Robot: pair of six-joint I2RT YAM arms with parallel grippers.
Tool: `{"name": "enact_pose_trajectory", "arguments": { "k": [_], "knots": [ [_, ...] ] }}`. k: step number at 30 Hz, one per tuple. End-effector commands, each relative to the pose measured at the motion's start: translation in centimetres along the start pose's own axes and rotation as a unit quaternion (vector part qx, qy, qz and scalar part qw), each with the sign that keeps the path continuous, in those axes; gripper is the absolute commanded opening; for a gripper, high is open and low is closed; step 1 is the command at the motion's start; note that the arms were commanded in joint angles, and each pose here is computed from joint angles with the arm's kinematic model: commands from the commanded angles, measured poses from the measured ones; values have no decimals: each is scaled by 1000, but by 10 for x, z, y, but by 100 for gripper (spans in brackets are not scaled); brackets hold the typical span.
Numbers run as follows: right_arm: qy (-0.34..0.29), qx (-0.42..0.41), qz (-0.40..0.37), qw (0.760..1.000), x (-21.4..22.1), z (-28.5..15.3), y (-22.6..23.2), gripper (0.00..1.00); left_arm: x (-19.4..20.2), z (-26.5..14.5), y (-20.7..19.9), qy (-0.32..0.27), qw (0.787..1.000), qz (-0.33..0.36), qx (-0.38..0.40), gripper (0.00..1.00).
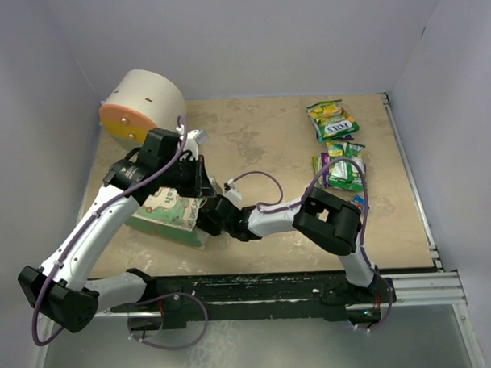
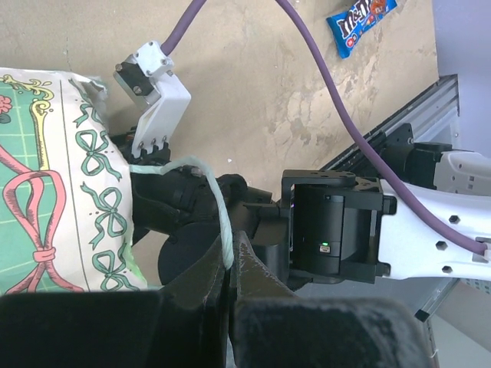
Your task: Take the snacks out of the paper bag
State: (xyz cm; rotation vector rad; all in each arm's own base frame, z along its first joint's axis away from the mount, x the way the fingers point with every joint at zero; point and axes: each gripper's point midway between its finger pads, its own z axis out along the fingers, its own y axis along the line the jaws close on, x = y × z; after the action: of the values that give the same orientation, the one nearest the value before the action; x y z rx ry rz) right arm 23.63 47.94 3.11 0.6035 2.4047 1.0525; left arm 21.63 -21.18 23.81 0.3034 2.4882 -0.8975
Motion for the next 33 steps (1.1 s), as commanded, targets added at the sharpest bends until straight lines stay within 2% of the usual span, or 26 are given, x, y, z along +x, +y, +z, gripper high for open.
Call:
{"name": "enact_pose_trajectory", "arguments": {
  "k": [1,5,13,16,19,23,28,33],
  "knots": [
    [-45,103,7,994,-15,4,-45,44,-4,-7,-8,-19,1000,5,19,0],
    [-62,126,15,990,-23,12,-58,38,-2,-9,-8,-21,1000,5,17,0],
    [-61,163,13,985,-23,28,-76,37,1,-13,-9,-24,1000,-3,19,0],
    [-67,162,10,984,-30,30,-78,29,3,-15,-9,-25,1000,-5,18,0],
    [-76,114,-15,990,-47,29,-59,18,8,-15,-4,-24,1000,-7,9,0],
    [-122,58,-75,988,-77,13,-29,9,24,-9,9,-16,1000,-21,-7,0],
    [-116,22,-130,984,-80,-4,-23,1,28,-3,13,-20,999,-34,-5,0],
    [-115,7,-181,977,-84,-32,-30,0,17,-3,12,-28,999,-28,-10,0]
  ]
}}
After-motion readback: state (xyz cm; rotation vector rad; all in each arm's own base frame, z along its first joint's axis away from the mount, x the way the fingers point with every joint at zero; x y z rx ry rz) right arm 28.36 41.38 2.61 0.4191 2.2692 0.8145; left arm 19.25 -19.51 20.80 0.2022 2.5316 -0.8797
